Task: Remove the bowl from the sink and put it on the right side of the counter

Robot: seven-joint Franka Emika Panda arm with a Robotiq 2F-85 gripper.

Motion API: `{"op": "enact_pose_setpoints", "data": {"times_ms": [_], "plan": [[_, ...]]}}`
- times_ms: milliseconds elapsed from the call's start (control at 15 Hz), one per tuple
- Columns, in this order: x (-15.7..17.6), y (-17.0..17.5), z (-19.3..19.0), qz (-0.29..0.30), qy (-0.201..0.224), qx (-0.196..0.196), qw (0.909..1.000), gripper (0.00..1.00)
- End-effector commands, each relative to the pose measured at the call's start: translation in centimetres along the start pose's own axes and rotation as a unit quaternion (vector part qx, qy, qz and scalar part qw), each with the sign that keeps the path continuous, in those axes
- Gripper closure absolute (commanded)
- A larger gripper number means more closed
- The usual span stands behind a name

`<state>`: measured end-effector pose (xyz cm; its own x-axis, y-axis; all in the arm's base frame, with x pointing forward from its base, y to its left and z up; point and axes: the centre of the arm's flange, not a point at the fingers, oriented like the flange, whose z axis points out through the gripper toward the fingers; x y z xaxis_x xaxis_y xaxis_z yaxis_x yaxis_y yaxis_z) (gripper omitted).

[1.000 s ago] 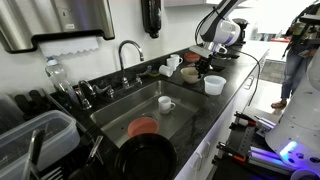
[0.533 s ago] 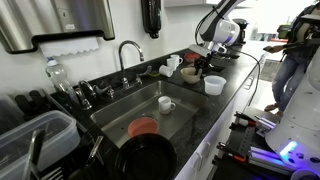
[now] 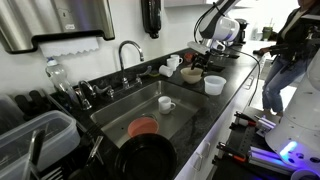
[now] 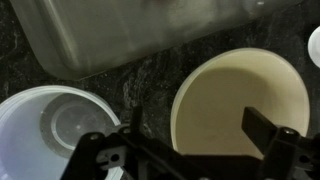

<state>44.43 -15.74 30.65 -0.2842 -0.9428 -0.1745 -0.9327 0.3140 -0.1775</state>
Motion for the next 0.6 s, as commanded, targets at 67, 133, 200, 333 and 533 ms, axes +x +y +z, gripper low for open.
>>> {"op": "enact_pose_setpoints", "data": {"times_ms": [67, 133, 200, 333, 533], "plan": [[-3.3, 0.6, -2.7, -0.051, -0.018, 0.003, 0.9985, 0.00], [-4.7, 0.8, -3.2, -0.077, -0.022, -0.001, 0.9968, 0.00], [-6.1, 1.1, -3.5, -0.101, -0.029, -0.005, 0.9945, 0.00], [-9.6, 2.0, -3.9, -0.162, -0.046, -0.021, 0.9855, 0.00], [-14.7, 4.2, -4.0, -0.245, -0.076, -0.053, 0.9650, 0.00]]}}
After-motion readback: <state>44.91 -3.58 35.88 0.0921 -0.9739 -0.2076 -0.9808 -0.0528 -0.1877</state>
